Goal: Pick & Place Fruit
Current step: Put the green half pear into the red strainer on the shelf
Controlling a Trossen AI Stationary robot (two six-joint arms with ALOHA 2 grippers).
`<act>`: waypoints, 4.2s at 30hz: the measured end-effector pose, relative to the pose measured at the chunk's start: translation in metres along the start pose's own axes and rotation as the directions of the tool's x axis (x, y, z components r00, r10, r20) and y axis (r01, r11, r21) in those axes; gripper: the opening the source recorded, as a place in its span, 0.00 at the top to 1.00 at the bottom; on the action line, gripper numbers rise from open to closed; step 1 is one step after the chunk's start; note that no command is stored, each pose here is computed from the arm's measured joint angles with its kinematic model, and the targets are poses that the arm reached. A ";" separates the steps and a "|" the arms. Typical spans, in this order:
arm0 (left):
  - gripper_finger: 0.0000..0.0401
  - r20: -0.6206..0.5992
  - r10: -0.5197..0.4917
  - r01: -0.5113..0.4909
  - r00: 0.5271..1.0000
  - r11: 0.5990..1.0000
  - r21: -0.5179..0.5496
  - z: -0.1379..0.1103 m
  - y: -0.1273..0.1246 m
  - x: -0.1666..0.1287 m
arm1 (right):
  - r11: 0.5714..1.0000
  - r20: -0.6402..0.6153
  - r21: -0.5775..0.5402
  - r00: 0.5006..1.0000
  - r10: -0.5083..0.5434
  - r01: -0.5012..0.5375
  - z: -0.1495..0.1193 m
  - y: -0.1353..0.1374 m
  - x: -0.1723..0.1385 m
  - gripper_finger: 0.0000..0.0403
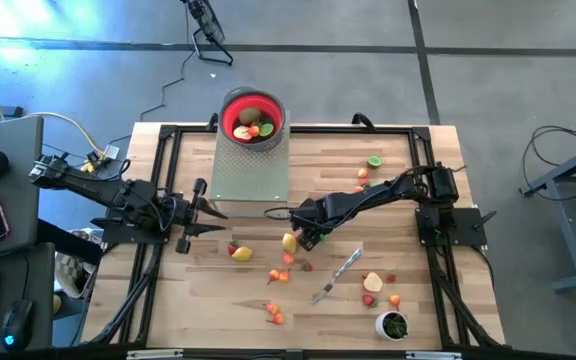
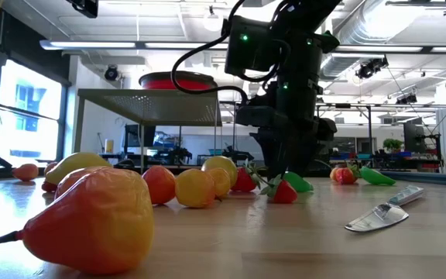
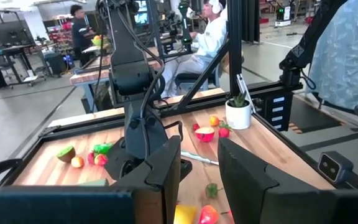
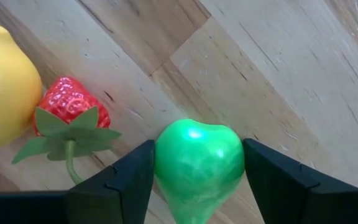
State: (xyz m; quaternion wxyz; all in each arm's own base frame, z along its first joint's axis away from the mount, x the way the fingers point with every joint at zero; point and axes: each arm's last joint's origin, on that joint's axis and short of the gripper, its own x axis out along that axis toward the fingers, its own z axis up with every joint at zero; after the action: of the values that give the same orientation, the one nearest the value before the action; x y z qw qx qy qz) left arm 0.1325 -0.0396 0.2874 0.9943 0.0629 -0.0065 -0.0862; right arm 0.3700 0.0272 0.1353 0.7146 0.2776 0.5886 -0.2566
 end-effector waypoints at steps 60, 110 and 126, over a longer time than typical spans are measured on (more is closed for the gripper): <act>0.74 0.253 0.152 -0.033 0.955 0.906 -0.423 -0.007 0.098 0.046 | 0.630 0.583 -0.775 0.329 0.743 -0.049 0.048 -0.057 -0.245 0.46; 0.74 0.488 -0.174 0.387 0.855 0.840 -0.380 -0.020 0.117 0.100 | 0.428 0.428 -0.903 -0.013 0.904 0.035 0.069 -0.017 -0.232 0.46; 0.71 0.492 -0.147 0.372 0.858 0.838 -0.399 -0.020 0.118 0.101 | 0.428 0.428 -0.903 -0.004 0.904 0.032 0.069 -0.017 -0.231 0.46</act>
State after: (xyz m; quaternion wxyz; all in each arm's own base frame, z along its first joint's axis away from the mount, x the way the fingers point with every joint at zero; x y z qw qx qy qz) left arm 0.2521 0.0608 0.2827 0.9283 -0.2067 -0.2014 -0.2345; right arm 0.3658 -0.0240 0.3718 0.9798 -0.0504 -0.0880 0.1723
